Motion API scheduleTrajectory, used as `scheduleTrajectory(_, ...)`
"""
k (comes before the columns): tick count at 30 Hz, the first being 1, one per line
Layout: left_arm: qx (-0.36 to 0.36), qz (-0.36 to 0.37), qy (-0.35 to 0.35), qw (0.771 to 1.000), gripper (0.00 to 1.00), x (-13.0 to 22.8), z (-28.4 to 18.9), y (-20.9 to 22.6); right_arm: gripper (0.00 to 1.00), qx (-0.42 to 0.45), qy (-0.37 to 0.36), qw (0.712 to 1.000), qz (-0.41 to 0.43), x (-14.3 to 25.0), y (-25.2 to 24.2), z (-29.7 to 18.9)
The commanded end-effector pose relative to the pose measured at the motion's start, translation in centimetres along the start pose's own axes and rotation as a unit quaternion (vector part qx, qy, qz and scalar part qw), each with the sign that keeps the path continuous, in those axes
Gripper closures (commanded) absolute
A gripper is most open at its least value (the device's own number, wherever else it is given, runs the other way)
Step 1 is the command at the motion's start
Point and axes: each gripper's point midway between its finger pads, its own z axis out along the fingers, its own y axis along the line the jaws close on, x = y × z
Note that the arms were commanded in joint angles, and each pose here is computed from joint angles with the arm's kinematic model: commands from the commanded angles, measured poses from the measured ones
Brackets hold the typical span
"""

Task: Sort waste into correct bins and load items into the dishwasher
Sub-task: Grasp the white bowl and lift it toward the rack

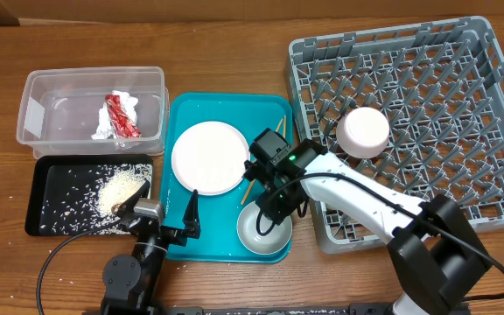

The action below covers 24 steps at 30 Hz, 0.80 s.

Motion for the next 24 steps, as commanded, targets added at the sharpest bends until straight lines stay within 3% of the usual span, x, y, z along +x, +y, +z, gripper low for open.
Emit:
scheduleTrajectory(1, 0.001, 0.001, -0.003, 1.0, 0.0, 0.0, 0.0, 0.0, 0.66, -0.014, 0.0, 1.0, -0.006, 0.6, 0.3, 1.1)
scheduleTrajectory(3, 0.001, 0.001, -0.003, 1.0, 0.0, 0.0, 0.0, 0.0, 0.89, -0.013, -0.002, 1.0, -0.003, 0.4, 0.2, 1.0)
scheduleTrajectory(5, 0.001, 0.001, -0.003, 1.0, 0.0, 0.0, 0.0, 0.0, 0.96, 0.001, -0.009, 1.0, 0.014, -0.1, -0.3, 0.4)
scheduleTrajectory(10, 0.001, 0.001, -0.003, 1.0, 0.0, 0.0, 0.0, 0.0, 0.96, 0.086, -0.063, 0.991, 0.079, -3.3, -2.3, -4.9)
scheduleTrajectory(13, 0.001, 0.001, -0.003, 1.0, 0.0, 0.0, 0.0, 0.0, 0.96, 0.186, -0.137, 0.959, 0.166, -5.3, -5.2, -11.3)
scheduleTrajectory(17, 0.001, 0.001, -0.003, 1.0, 0.0, 0.0, 0.0, 0.0, 0.96, 0.323, -0.263, 0.867, 0.274, -5.6, -9.4, -22.1)
scheduleTrajectory(19, 0.001, 0.001, -0.003, 1.0, 0.0, 0.0, 0.0, 0.0, 0.96, 0.419, -0.322, 0.786, 0.32, -4.0, -12.0, -27.6)
scheduleTrajectory(23, 0.001, 0.001, -0.003, 1.0, 0.0, 0.0, 0.0, 0.0, 0.96, 0.581, -0.327, 0.653, 0.36, 0.6, -15.8, -33.2)
scheduleTrajectory(24, 0.001, 0.001, -0.003, 1.0, 0.0, 0.0, 0.0, 0.0, 0.96, 0.594, -0.323, 0.642, 0.362, 1.1, -16.2, -33.5)
